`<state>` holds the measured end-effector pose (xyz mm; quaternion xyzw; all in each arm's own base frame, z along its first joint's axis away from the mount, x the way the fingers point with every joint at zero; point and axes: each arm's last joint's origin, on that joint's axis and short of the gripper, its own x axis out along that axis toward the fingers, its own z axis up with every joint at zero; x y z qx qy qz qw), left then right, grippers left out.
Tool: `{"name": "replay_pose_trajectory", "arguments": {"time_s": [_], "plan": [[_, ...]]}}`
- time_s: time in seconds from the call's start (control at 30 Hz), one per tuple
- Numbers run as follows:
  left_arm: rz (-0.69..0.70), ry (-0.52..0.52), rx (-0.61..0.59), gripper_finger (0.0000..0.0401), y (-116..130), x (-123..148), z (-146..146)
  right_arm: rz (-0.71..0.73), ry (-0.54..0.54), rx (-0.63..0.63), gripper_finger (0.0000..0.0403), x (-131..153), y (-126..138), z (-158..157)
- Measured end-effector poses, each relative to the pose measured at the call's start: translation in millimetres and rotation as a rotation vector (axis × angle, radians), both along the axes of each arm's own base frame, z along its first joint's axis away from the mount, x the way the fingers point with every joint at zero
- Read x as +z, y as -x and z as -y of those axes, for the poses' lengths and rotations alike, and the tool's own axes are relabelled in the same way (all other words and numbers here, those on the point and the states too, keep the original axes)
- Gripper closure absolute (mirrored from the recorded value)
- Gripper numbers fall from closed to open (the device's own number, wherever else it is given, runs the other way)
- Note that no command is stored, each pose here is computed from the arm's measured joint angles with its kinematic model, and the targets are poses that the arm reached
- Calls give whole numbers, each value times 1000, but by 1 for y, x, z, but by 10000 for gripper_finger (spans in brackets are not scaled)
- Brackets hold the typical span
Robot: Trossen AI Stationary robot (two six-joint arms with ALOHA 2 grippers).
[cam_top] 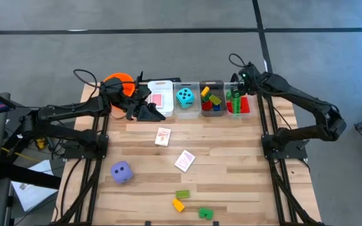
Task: Pick & Place Toys
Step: Put the large blue game piece into the right transparent bin, then put the small green game piece into the black bin
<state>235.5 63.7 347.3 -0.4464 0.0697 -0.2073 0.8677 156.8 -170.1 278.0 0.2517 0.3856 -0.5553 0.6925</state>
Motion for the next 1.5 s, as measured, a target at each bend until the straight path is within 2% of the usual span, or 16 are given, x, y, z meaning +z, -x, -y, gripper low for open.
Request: {"name": "replay_pose_trajectory", "arguments": {"time_s": [0.23, 0.43, 1.5], "plan": [[0, 0, 0, 183, 0, 0, 0, -2, -14, 1, 195, 0, 4, 3], [0, 0, 0, 183, 0, 0, 0, 2, -9, 7, 175, 0, 3, 3], [0, 0, 0, 183, 0, 0, 0, 38, -31, 39, 173, 0, 0, 2]]}}
